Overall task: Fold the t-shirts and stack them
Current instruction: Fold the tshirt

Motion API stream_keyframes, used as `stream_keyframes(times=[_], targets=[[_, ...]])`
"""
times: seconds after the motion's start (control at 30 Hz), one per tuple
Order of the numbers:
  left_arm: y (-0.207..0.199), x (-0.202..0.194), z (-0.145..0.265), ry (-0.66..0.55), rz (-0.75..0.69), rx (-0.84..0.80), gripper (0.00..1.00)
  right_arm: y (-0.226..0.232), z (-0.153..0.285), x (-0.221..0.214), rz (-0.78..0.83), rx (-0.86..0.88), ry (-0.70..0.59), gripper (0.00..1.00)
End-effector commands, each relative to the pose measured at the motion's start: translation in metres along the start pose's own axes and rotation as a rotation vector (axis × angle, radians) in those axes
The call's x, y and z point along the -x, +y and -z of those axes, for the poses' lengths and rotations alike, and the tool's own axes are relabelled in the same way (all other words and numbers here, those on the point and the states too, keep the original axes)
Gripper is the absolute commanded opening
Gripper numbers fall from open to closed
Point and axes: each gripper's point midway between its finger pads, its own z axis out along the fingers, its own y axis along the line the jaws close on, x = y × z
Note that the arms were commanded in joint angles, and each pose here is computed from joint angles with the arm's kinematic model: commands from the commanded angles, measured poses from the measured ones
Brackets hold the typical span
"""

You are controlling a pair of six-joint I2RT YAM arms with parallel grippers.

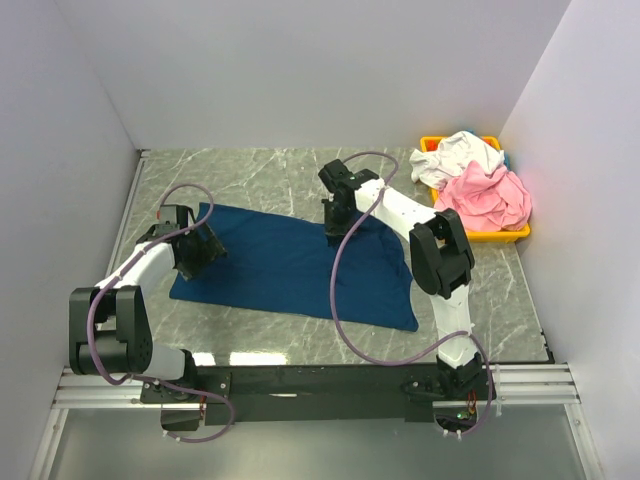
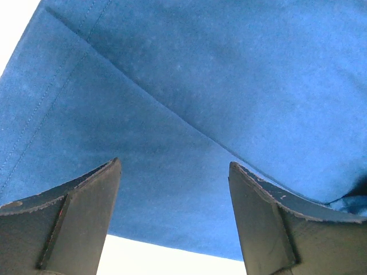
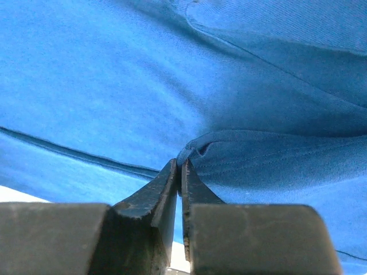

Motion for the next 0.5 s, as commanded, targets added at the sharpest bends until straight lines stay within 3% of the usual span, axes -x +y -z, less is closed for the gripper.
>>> stream_keyframes(times=[0.0,0.07,0.1,0.17,0.2,0.27,0.47], targets=[[-0.007,0.004,0.0,-0.017,-0.006,-0.034,0.82,0.018,0.014,0.016,0.026,0.069,-0.057,0.16],[-0.007,0.004,-0.001,-0.015,-0.008,-0.032,0.82,0.018,0.012,0.015,0.031,0.066,-0.05,0.21],[-0.007,0.004,-0.001,-0.016,-0.009,-0.031,0.82,0.02,0.014,0.017,0.038,0.07,-0.055,0.35],[-0.007,0.006,-0.001,-0.021,-0.012,-0.031,0.82,0.018,0.018,0.018,0.042,0.059,-0.063,0.5],[-0.007,0.007,-0.001,-0.023,-0.014,-0.031,0.82,0.016,0.021,0.02,0.042,0.051,-0.072,0.53],[-0.009,0.013,-0.001,-0.041,-0.024,-0.029,0.82,0.002,0.03,0.024,0.017,0.032,-0.09,0.58],[-0.032,0.025,-0.003,-0.073,-0.11,-0.047,0.81,-0.054,0.048,0.04,-0.092,0.024,-0.159,0.58]])
